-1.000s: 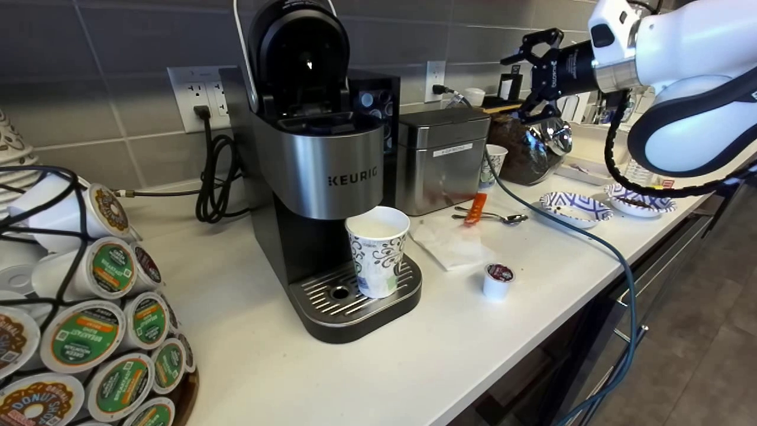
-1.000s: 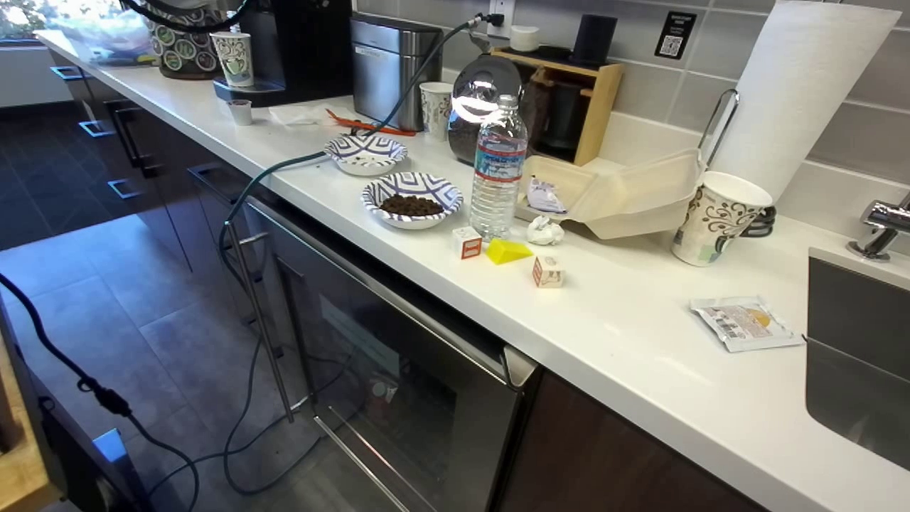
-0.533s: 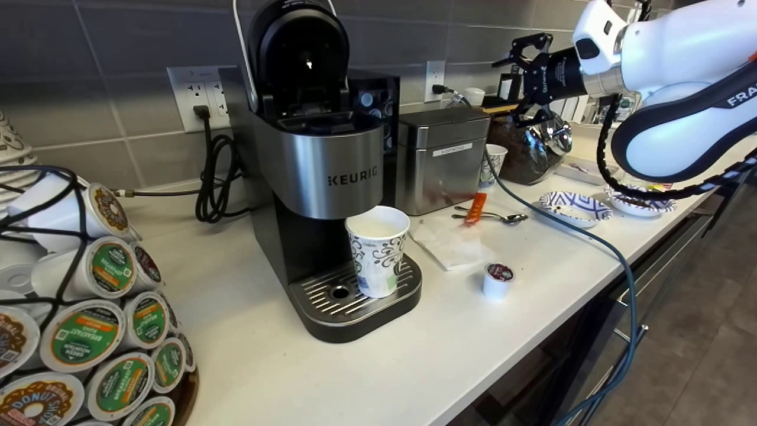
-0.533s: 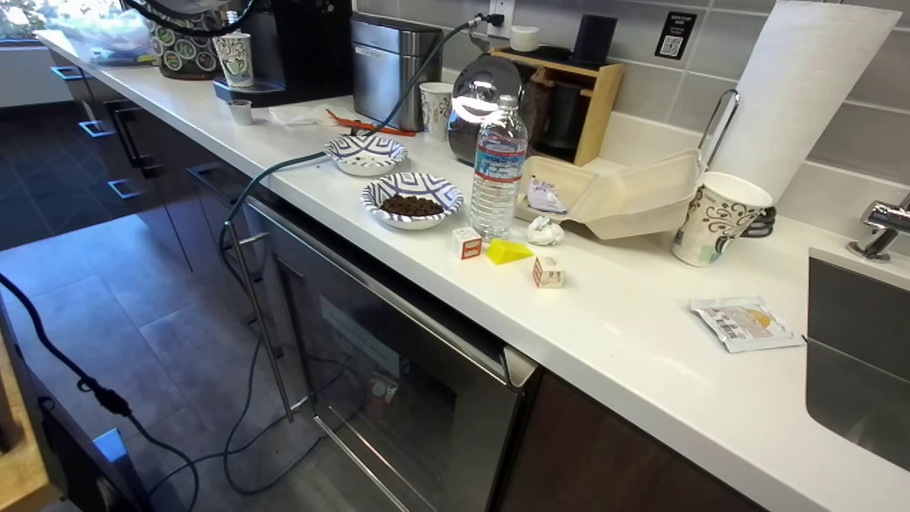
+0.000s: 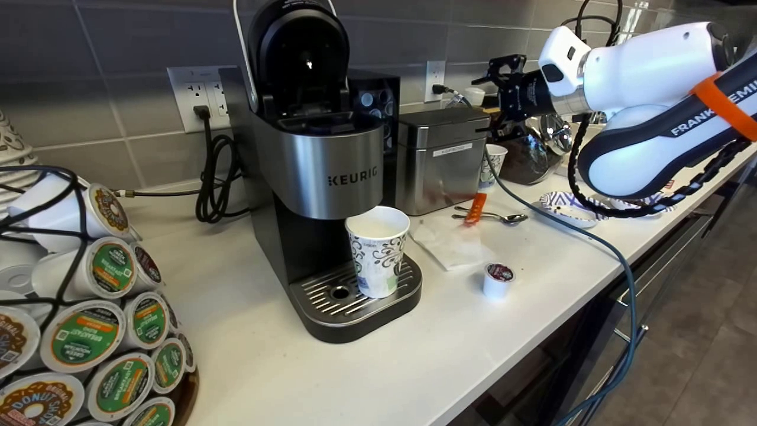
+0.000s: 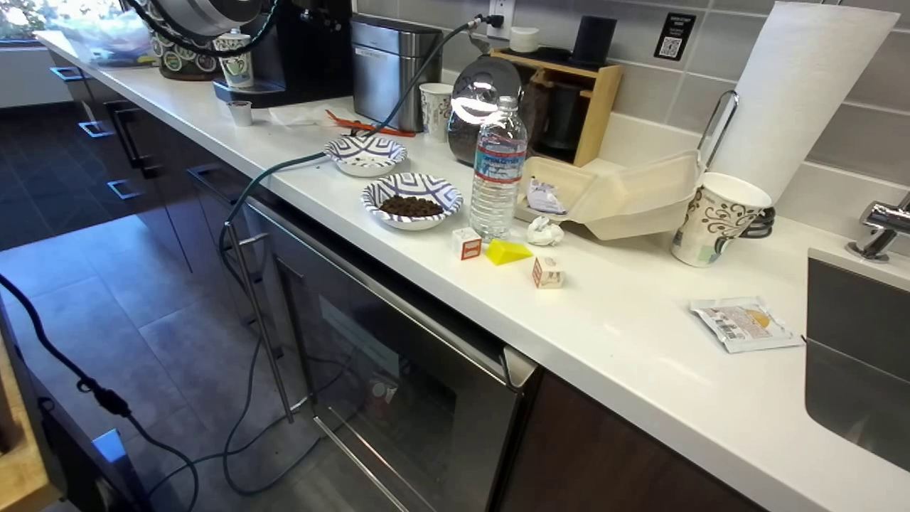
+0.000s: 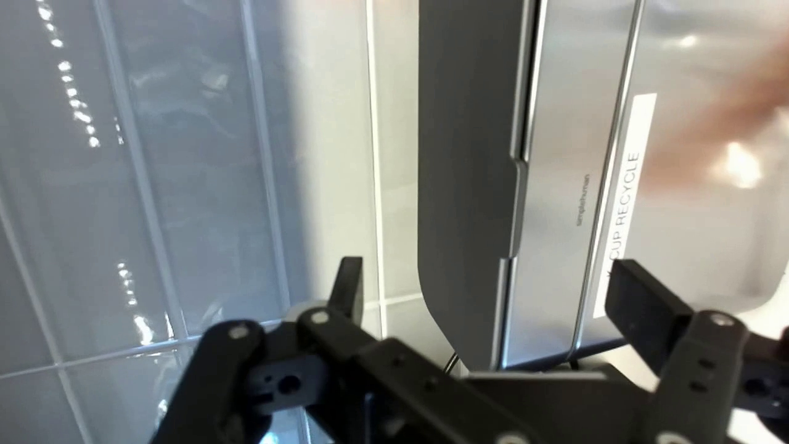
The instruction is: Open the silver bin
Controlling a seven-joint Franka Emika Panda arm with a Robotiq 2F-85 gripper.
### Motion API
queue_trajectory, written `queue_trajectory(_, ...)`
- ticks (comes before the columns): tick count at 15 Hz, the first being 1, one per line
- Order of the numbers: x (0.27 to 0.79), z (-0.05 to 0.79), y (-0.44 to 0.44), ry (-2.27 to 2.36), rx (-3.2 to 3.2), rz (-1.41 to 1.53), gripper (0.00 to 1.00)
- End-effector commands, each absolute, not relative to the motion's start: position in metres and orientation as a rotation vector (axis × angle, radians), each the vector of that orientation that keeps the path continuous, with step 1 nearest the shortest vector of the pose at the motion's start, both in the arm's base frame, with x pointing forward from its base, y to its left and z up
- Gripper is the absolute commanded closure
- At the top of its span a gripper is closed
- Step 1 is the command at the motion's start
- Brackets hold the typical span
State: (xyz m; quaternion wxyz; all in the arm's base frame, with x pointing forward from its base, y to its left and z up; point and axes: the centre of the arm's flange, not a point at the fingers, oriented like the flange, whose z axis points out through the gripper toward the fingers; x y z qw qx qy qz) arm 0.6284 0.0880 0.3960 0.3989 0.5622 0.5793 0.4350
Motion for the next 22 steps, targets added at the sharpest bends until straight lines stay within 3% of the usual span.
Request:
queue_trajectory(1,0.656,0.393,0.084,1.416,1.441,1.105,0.0)
queue_trajectory(15,0.698,0.383,0.086,1.394,1.43,1.102,0.0)
queue_trajectory(22,0.702,0.418,0.077,1.329,1.383,1.132,0.0)
